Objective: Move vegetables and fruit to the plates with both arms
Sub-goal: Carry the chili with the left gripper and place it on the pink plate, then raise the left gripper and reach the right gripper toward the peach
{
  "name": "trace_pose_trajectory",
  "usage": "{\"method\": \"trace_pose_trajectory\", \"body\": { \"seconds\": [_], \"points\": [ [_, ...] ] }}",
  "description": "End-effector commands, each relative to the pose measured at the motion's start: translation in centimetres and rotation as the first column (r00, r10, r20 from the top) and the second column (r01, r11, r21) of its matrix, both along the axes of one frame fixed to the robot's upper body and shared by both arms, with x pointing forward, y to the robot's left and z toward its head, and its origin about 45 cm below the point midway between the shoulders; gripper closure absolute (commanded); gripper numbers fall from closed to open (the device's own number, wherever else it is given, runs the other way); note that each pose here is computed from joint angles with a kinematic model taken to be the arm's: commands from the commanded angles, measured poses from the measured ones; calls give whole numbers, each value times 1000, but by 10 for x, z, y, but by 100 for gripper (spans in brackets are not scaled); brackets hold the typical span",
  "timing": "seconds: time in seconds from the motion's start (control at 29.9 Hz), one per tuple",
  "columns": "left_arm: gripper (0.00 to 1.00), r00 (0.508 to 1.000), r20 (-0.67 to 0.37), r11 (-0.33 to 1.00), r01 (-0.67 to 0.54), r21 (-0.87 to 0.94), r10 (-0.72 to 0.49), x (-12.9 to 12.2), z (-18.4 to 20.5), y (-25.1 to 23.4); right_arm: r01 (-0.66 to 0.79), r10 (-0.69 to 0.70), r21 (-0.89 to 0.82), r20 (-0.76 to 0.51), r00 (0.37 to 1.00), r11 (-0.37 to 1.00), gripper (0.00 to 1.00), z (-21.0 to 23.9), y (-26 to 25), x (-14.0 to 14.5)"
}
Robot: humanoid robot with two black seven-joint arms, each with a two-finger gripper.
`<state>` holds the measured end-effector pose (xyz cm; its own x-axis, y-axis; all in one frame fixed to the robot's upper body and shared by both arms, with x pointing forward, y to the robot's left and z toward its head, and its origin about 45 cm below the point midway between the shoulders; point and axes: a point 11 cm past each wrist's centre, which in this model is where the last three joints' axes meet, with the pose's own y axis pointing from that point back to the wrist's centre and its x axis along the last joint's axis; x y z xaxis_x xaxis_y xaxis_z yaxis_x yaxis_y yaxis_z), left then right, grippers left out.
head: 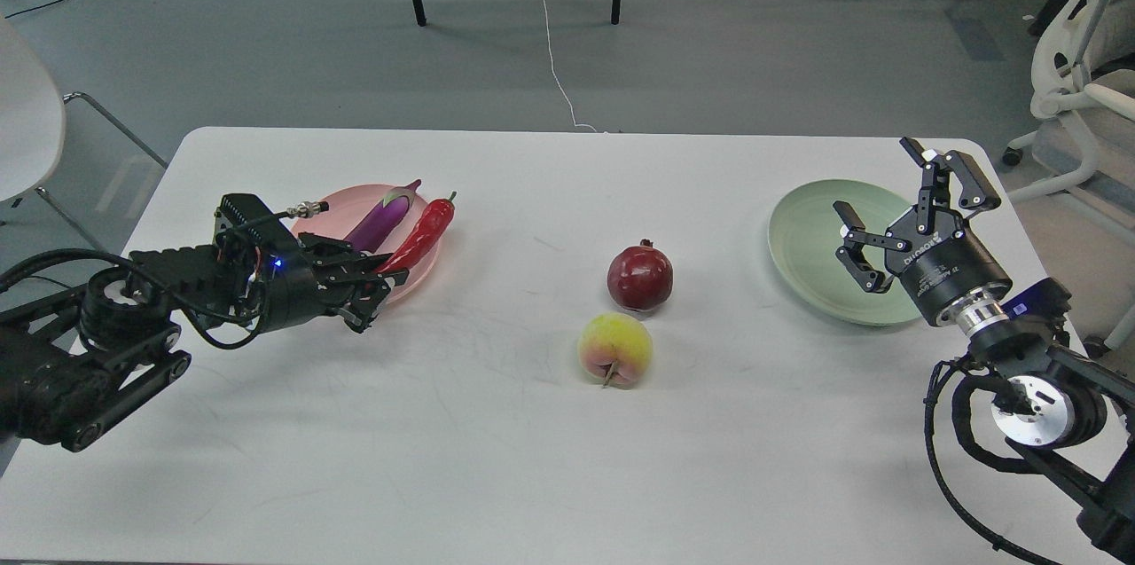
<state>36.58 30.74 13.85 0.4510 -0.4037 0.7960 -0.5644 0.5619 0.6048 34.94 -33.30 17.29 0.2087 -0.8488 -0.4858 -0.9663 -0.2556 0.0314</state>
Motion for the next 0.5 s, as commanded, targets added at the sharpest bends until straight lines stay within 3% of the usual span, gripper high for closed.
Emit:
{"method": "trace_pose_trajectory", "body": {
  "seconds": [0.0, 0.1, 0.23, 0.4, 0.47],
  "points": [
    [80, 1000, -1, 1000, -3, 3, 3, 0, 0, 2, -1, 1, 0, 1, 1000, 1000, 1, 0, 0, 0],
    [73, 1000, -5, 1000, -7, 6, 7, -1, -2, 3, -1, 1, 0, 1, 1000, 1000, 1, 0, 0, 0],
    [56, 1000, -5, 1000, -9, 5, 9, 0, -2, 3, -2, 2, 1, 2, 1000, 1000, 1, 1, 1, 0],
    [47, 1000, -4, 1000, -16, 10, 16, 1, -2, 6, -5, 5, 4, 3, 1000, 1000, 1, 1, 2, 0],
    [37, 1000, -3, 1000, -16, 9, 16, 1, -1, 6, -5, 5, 4, 3, 1000, 1000, 1, 1, 2, 0]
  ]
}}
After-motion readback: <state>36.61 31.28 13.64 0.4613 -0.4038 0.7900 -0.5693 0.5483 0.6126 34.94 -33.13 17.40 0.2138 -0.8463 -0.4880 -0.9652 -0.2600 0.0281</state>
